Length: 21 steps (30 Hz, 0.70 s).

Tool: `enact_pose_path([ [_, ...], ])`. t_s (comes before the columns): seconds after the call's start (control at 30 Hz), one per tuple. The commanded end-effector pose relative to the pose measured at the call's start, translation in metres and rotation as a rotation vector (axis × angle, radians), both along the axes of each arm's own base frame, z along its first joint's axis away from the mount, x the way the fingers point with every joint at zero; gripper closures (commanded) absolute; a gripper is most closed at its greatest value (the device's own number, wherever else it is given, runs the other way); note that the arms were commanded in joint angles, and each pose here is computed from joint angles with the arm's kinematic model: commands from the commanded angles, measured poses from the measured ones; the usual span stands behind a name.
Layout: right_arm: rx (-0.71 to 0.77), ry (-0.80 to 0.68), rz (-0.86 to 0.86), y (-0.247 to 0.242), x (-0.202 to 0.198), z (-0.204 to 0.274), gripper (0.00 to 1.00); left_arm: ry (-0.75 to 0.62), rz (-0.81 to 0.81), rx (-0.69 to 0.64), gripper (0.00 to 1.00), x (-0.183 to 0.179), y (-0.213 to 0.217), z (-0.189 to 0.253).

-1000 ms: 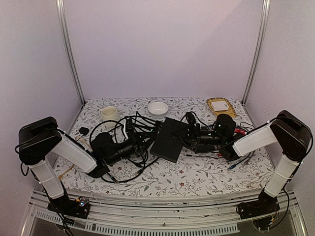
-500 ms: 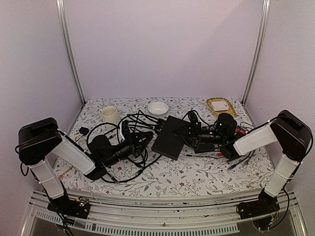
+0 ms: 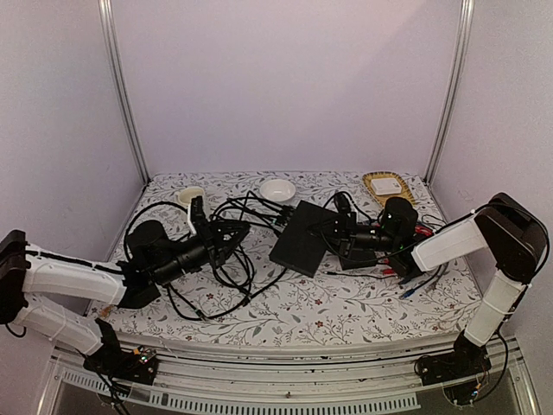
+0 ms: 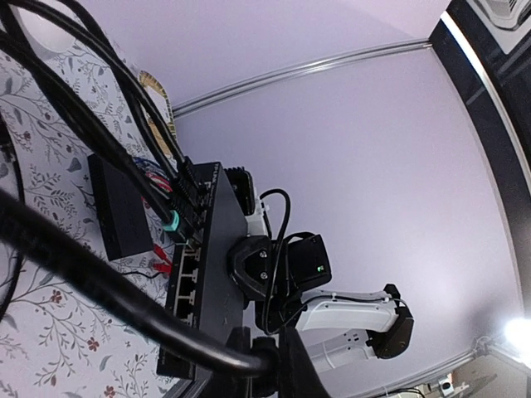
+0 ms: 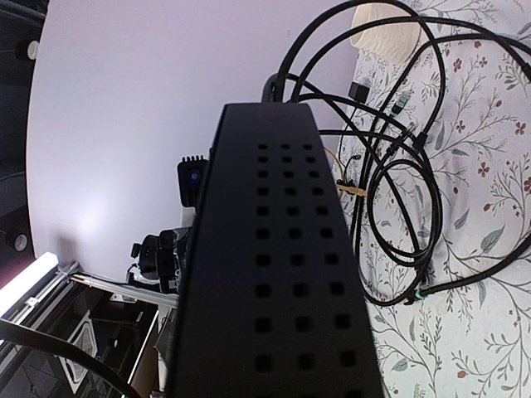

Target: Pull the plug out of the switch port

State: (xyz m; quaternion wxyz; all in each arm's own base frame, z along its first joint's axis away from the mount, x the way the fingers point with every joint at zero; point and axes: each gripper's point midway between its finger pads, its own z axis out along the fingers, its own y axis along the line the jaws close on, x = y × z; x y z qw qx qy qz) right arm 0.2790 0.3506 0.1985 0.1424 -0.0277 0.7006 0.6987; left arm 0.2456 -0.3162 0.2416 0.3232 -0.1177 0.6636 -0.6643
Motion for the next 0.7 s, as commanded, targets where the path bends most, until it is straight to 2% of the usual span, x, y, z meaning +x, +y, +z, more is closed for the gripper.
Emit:
enact_pose_path([
  [0.0, 0.08, -0.128, -0.024, -0.001, 0.007, 0.036, 0.98, 0.033, 0.053, 0.242, 1.0, 0.0, 0.025, -0.023],
  [0.27, 0.077, -0.132, -0.046, -0.002, 0.012, 0.035, 0.98, 0.101, 0.202, 0.363, 1.0, -0.012, 0.091, -0.032],
  [0.47, 0.041, -0.148, -0.09, -0.004, 0.02, 0.033, 0.98, 0.137, 0.287, 0.355, 1.0, -0.026, 0.127, -0.028],
  [0.67, 0.007, -0.175, -0.13, -0.008, 0.025, 0.036, 0.98, 0.234, 0.348, 0.382, 1.0, -0.038, 0.153, -0.046],
])
